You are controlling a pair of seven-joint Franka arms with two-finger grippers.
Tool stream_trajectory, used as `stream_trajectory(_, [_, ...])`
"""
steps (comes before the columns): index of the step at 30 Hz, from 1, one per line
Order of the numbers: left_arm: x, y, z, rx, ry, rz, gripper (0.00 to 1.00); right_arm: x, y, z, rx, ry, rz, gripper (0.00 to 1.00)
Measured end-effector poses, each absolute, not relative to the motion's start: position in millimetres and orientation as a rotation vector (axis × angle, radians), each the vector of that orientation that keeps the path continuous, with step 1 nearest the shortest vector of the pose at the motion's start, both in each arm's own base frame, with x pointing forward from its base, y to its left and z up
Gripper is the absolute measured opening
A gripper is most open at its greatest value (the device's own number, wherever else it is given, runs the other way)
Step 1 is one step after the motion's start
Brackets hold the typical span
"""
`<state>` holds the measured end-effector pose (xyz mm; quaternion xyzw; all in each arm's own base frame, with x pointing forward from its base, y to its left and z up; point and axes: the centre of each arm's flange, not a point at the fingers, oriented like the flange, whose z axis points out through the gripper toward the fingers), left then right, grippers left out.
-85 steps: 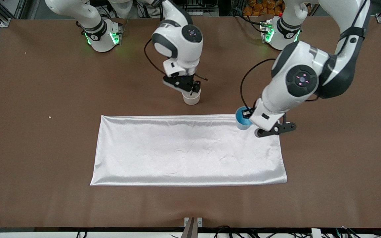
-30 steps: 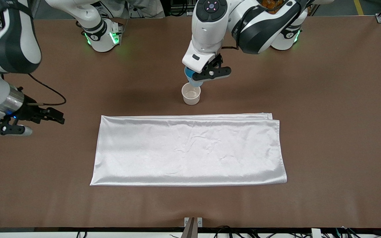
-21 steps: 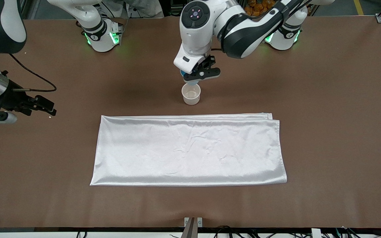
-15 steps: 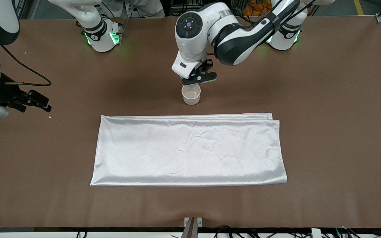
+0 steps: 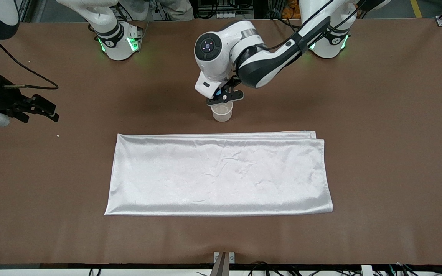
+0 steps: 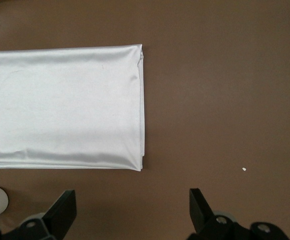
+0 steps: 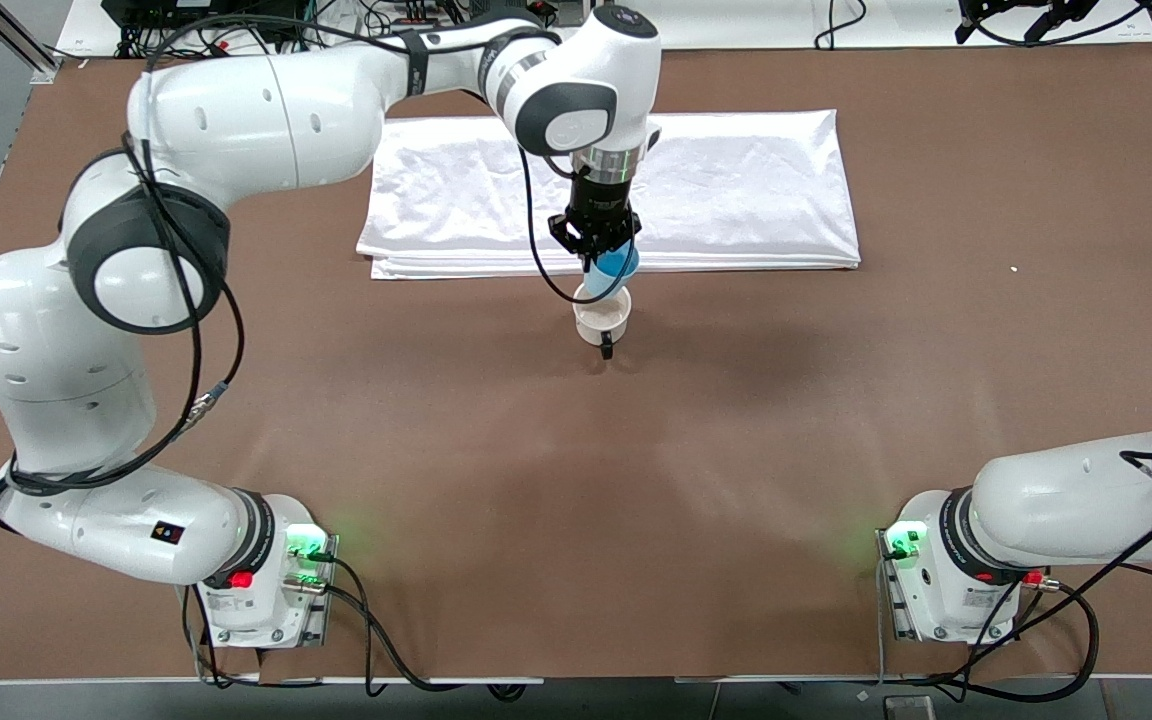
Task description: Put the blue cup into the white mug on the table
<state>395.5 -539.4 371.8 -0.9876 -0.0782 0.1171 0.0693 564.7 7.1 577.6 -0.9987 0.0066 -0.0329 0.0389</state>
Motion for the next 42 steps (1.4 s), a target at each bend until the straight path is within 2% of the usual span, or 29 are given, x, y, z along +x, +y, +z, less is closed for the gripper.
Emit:
stream_trajectory(15, [394,-544,347,-2.955,-0.218,0.369,0.04,563,25,577,-3.134,-0.081,-0.098,1.0])
stream_trajectory(23, [399,-544,330,-2.951,-0.23,0.376,0.04,559,25,575,-3.142,-0.085,-0.035,1.0])
stream_trajectory(33, [404,-541,320,-2.94,-0.244,0.38,0.04,549,20,606,-3.144,-0.103,-0.005,1.0])
stream_trajectory(42, [402,-547,301,-2.937,-0.243,0.364,0.04,548,19,607,-3.145,-0.109,-0.003,1.0])
